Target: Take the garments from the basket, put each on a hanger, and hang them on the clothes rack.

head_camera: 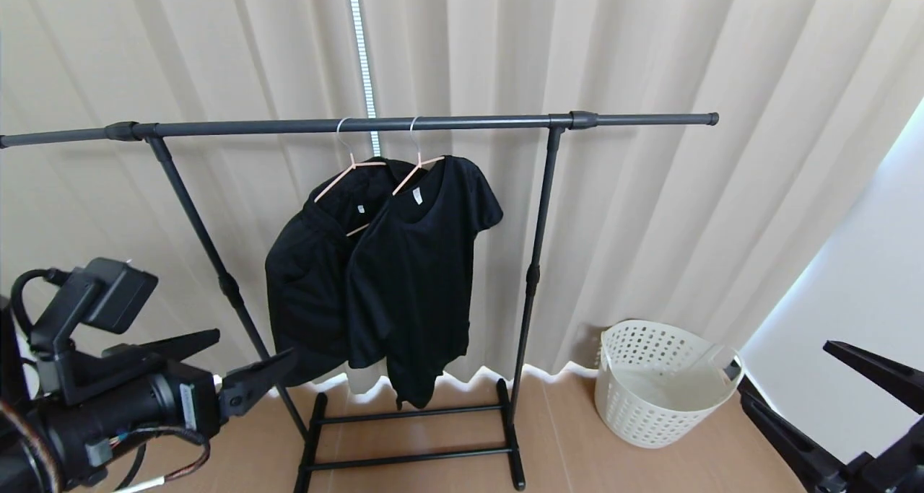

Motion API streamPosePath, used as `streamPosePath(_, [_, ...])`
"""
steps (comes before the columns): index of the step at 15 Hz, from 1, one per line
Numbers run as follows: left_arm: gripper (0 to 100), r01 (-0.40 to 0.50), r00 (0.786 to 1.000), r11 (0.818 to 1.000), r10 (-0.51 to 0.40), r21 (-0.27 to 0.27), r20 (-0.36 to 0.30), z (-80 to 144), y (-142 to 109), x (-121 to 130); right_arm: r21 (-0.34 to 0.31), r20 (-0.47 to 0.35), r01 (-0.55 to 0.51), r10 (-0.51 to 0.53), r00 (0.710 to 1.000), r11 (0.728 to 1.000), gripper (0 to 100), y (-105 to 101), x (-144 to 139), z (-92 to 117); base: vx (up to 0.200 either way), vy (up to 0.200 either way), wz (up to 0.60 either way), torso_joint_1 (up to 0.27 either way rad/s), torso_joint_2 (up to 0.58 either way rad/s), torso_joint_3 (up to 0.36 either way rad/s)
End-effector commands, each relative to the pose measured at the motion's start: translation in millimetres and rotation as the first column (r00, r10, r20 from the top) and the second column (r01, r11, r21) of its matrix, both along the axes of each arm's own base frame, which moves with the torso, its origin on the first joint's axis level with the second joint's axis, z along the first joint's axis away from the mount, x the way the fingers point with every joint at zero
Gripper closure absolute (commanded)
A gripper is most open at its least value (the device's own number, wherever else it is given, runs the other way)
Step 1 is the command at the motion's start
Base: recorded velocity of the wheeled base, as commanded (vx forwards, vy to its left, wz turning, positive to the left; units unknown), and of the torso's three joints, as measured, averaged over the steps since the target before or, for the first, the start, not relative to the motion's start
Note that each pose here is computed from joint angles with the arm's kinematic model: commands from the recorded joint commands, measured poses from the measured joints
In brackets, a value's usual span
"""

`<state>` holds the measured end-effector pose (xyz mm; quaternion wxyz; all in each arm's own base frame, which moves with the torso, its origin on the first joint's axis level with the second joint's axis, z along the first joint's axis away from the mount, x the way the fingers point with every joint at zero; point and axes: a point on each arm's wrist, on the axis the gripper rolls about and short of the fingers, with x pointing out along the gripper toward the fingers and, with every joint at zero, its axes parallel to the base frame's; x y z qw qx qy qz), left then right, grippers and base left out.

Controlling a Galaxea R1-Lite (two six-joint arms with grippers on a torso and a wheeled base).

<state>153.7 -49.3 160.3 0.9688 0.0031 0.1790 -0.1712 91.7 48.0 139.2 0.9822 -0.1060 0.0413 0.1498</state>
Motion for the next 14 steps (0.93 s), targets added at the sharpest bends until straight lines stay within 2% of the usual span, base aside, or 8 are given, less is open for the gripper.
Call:
streamPosePath(1, [0, -0.003, 1.000, 1.000, 0.003, -0.006, 0.017, -9.4, 9.3, -28.8, 0.036, 0.059, 0.014, -0.016, 0.998, 0.999, 0, -12.0, -19.2, 0.7, 0.000, 0.000, 0.00, 0.000, 0.00, 0.000])
streamPosePath(3, [0, -0.012, 1.000, 1.000, 0.012, 0.003, -0.013, -26.0, 15.8, -46.0, 0.052, 0.033, 0.032, -0.034, 0.999, 0.998, 0, -26.5, -42.0, -8.0, 0.000, 0.000, 0.00, 0.000, 0.00, 0.000])
streamPosePath(6, [0, -0.016, 1.000, 1.000, 0.016, -0.001, -0.004, -34.5, 20.8, -61.8, 0.040, 0.008, 0.026, -0.026, 1.000, 0.999, 0, -44.4, -74.4, -29.7, 0.000, 0.000, 0.00, 0.000, 0.00, 0.000])
streamPosePath(9, [0, -0.008, 1.000, 1.000, 0.008, 0.016, 0.009, -41.8, 24.2, -73.6, 0.049, -0.032, 0.054, -0.052, 0.998, 0.997, 0, -51.8, -87.7, -45.3, 0.000, 0.000, 0.00, 0.000, 0.00, 0.000])
streamPosePath(12, [0, -0.009, 1.000, 1.000, 0.009, 0.025, -0.002, -52.6, 27.6, -84.5, 0.090, -0.019, 0.081, -0.079, 0.997, 0.993, 0, -53.2, -92.3, -47.5, 0.000, 0.000, 0.00, 0.000, 0.00, 0.000])
streamPosePath(14, [0, -0.015, 0.999, 0.999, 0.016, 0.032, -0.045, -58.8, 31.4, -96.3, 0.104, 0.006, 0.125, -0.126, 0.992, 0.987, 0, -54.1, -95.1, -47.6, 0.000, 0.000, 0.00, 0.000, 0.00, 0.000])
